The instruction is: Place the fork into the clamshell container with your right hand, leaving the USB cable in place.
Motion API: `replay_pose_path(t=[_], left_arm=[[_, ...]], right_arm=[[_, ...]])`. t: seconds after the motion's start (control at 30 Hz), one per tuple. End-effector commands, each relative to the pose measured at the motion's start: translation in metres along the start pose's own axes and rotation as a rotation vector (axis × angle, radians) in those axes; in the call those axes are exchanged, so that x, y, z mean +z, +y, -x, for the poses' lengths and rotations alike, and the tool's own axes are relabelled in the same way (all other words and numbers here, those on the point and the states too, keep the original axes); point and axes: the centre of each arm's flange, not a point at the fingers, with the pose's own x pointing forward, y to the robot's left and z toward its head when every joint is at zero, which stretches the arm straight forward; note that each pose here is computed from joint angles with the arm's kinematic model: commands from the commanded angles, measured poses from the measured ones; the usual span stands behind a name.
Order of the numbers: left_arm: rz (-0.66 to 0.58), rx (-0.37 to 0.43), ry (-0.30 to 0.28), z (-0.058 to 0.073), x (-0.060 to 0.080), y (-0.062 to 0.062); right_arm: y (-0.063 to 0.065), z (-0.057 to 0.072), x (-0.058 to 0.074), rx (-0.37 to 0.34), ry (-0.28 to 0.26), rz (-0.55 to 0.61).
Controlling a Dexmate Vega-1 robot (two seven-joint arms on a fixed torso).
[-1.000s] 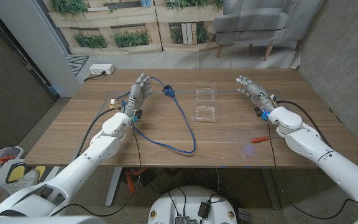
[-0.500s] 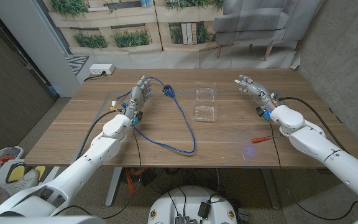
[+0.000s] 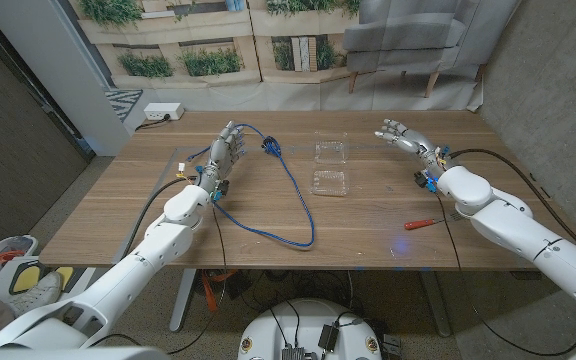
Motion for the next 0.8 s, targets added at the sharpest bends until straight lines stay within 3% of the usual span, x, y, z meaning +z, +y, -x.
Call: replay_pose_path(t=[0.03,0.5,0.8], left_arm=[[0.013,-0.004,-0.019,0.007,0.009,0.002],[0.019,-0.002,-0.015,0.014,0.002,0.003],[0.007,-0.007,-0.02,0.014,0.001,0.002]], right_arm=[[-0.004,0.003,0.01,0.001,0.004,0.11],[-0.003,0.015,0.016,-0.007,0.018,0.17],[-0.005,0.022,0.028,-0.006,0.02,0.263]])
